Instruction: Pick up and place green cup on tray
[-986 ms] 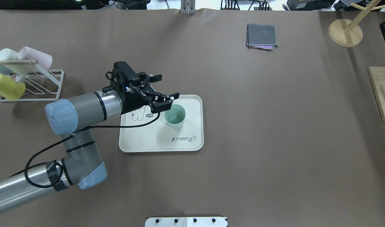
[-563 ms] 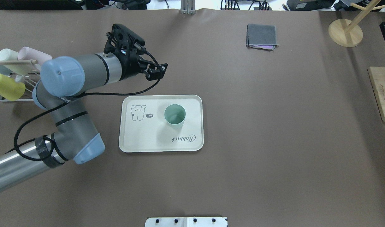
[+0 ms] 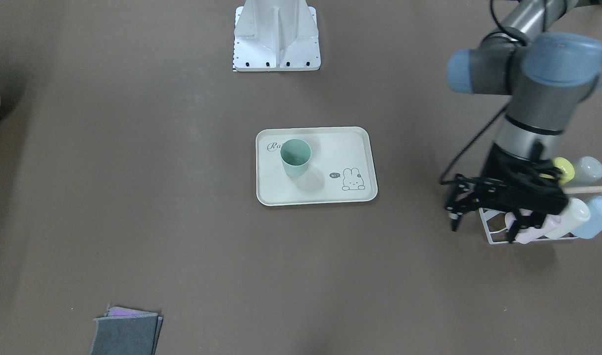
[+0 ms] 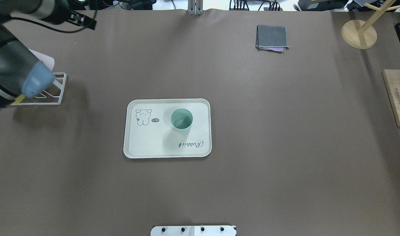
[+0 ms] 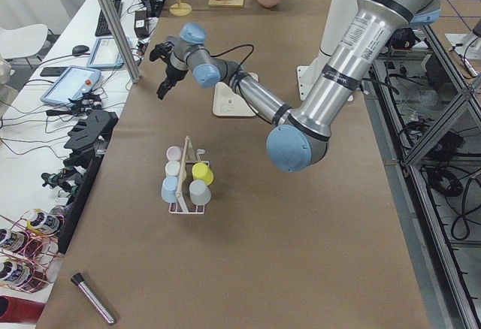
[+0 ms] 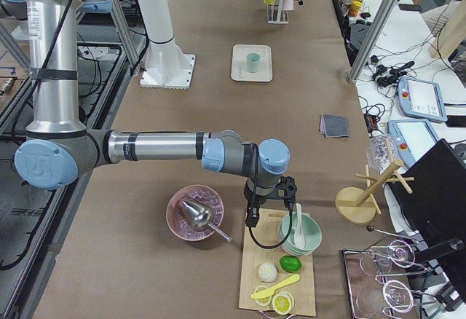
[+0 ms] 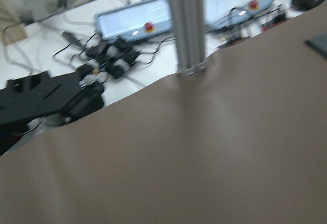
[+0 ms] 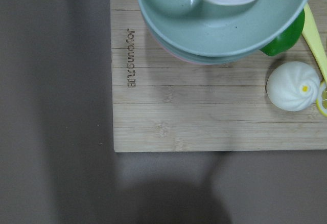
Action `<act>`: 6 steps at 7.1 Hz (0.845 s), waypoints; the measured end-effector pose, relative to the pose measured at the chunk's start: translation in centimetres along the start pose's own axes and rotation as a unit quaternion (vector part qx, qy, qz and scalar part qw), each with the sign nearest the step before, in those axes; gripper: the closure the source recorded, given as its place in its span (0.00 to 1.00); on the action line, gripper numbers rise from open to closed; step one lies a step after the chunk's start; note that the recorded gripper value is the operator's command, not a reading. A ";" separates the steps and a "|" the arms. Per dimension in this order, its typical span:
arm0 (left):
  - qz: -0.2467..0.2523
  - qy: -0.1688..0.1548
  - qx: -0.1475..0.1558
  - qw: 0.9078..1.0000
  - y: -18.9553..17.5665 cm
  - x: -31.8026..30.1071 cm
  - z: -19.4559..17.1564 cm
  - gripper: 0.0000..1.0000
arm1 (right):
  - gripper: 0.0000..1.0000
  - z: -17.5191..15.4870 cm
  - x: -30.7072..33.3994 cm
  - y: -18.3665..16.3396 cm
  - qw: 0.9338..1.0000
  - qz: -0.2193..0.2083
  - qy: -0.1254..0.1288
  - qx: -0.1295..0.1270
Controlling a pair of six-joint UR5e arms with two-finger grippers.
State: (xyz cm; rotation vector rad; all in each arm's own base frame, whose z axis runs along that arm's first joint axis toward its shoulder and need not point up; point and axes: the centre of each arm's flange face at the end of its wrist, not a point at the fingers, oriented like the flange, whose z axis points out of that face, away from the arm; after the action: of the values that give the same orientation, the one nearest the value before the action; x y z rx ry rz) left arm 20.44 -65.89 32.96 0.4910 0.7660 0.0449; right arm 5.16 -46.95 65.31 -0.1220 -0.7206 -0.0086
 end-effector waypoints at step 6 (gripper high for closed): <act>-0.190 0.015 -0.175 0.966 18.6 -34.6 -2.9 0.02 | 0.00 -0.1 -0.1 -0.2 1.000 0.003 -0.002 0.002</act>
State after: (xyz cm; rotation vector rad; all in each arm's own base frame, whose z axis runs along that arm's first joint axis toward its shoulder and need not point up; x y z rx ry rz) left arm -4.13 -55.65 62.04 0.0018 0.8507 -0.1679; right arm 5.13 -47.17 65.14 -0.1213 -0.7249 -0.0009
